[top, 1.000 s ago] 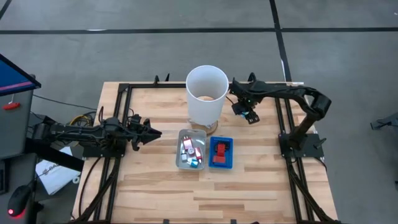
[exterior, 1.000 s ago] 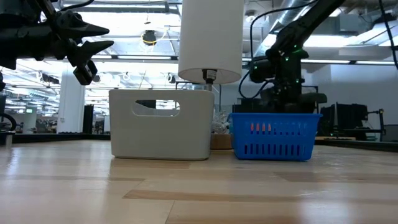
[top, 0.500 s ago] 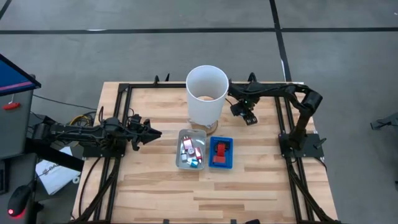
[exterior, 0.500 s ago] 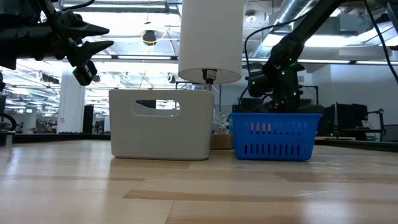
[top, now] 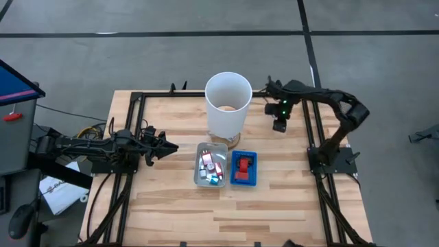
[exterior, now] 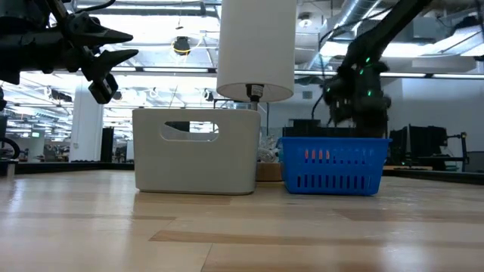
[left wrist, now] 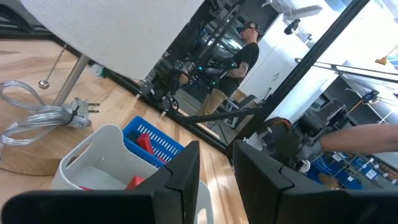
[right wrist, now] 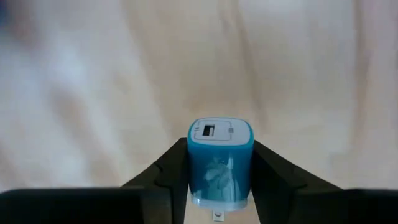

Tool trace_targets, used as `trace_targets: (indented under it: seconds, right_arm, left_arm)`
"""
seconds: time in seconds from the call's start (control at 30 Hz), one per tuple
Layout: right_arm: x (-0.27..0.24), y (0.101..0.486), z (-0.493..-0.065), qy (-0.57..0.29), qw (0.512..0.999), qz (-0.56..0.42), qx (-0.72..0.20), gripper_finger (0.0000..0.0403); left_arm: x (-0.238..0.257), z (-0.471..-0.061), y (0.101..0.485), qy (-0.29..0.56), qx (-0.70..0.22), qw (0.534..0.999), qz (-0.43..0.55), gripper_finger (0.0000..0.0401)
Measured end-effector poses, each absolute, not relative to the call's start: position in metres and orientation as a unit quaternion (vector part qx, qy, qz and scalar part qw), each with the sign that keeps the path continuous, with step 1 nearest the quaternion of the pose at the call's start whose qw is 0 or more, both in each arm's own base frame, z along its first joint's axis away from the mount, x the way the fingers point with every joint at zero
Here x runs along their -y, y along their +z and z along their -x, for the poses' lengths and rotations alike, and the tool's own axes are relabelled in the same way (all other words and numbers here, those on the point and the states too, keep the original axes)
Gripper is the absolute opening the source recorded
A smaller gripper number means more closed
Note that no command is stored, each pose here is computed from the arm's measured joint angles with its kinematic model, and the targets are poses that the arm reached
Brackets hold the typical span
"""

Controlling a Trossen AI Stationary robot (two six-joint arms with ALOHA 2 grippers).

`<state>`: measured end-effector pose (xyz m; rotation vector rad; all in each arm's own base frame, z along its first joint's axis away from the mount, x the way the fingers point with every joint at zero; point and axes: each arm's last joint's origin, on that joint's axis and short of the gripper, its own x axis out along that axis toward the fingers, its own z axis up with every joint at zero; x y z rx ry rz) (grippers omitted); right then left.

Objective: Pick & Place Office items
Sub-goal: Put the blue charger adapter into the gray bin

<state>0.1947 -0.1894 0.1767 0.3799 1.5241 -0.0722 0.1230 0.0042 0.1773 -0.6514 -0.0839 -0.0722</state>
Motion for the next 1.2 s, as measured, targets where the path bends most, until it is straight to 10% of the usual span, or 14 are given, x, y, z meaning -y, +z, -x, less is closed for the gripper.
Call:
trace_targets:
  seconds: [0.4, 0.77, 1.2]
  right_arm:
    - [0.093, 0.254, -0.18, -0.033, 0.811, -0.262, -0.522, 0.0121]
    - [-0.018, 0.265, -0.191, -0.027, 0.9, -0.318, -0.296, 0.0121]
    - [-0.121, 0.24, -0.273, -0.112, 0.942, -0.21, -0.236, 0.0121]
  left_arm:
    - [-0.004, -0.123, 0.178, -0.038, 0.045, 0.948, 0.313, 0.0094]
    - [-0.004, -0.123, 0.178, -0.04, 0.044, 0.95, 0.306, 0.0094]
    - [-0.004, -0.123, 0.178, -0.041, 0.043, 0.945, 0.321, 0.0094]
